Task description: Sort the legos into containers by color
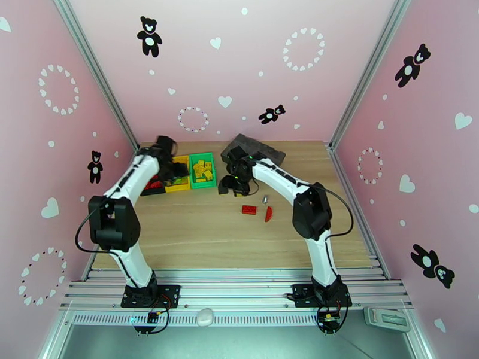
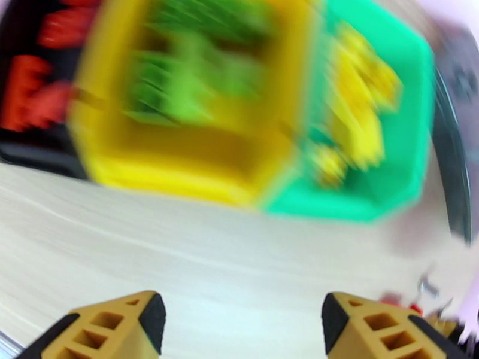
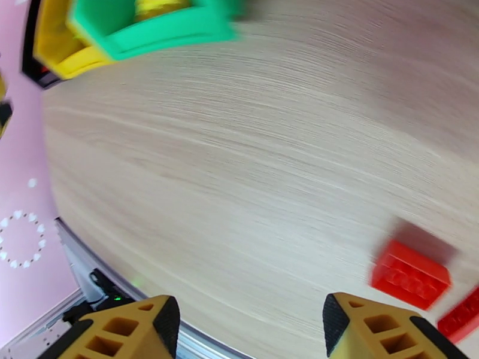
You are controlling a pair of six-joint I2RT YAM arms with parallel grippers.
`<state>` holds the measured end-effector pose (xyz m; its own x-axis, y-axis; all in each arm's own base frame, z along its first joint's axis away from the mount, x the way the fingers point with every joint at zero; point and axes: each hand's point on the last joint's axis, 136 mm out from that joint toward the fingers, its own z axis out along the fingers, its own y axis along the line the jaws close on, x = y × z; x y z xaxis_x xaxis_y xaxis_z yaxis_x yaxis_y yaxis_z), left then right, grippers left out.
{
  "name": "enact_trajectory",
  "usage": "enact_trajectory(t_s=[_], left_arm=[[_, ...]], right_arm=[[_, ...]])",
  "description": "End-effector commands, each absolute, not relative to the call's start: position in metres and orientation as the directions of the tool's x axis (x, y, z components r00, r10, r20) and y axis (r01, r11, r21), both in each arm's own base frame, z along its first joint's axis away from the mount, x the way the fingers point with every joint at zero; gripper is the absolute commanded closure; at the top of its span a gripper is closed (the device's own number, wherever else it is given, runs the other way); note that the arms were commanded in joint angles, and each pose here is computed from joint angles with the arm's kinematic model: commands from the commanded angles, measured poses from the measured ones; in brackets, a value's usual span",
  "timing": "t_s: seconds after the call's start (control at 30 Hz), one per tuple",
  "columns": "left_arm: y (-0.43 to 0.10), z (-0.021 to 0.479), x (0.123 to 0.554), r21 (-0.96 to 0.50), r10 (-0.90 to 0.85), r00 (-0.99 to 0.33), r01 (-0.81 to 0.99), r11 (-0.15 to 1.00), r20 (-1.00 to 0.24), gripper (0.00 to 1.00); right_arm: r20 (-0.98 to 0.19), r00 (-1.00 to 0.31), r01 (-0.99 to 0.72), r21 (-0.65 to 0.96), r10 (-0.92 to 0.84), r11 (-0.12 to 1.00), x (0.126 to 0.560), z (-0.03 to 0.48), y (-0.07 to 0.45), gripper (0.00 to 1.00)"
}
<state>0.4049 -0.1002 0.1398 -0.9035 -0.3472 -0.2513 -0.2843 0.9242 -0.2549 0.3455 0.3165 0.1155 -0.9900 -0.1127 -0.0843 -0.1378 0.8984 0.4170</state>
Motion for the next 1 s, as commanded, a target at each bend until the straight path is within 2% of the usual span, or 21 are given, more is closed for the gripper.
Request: enact_trajectory(t_s=[0.0,0.27,0.53,0.73,0.97], left_arm=[[-0.148,0.132,0.394,-0.293,-0.295,-0.926,-0.222,0.930,-0.236,0.26],[-0.266,0.108,0.364,-0.284,-0.037,-0.976,0.027,0.958,-0.216,0.27],[-0.363,0.115,0.342,-0.265,0.208,-0.947,0.272,0.925,-0.245,0.33],[-0.414,0.101,0.320,-0.231,0.316,-0.921,0.367,0.901,-0.230,0.39],[-0.436,0.073,0.305,-0.170,0.359,-0.912,0.393,0.904,-0.201,0.40]], right_arm=[[-0.146,-0.989,-0.093,0.393,-0.038,0.915,0.344,0.138,0.281,0.31],[-0.143,-0.982,0.070,0.337,0.125,0.939,0.318,0.136,0.190,0.28],[-0.121,-0.935,0.280,0.330,0.334,0.902,0.281,0.133,0.105,0.28],[-0.105,-0.893,0.376,0.358,0.438,0.854,0.259,0.131,0.076,0.30],[-0.112,-0.880,0.393,0.374,0.462,0.840,0.240,0.134,0.071,0.30]])
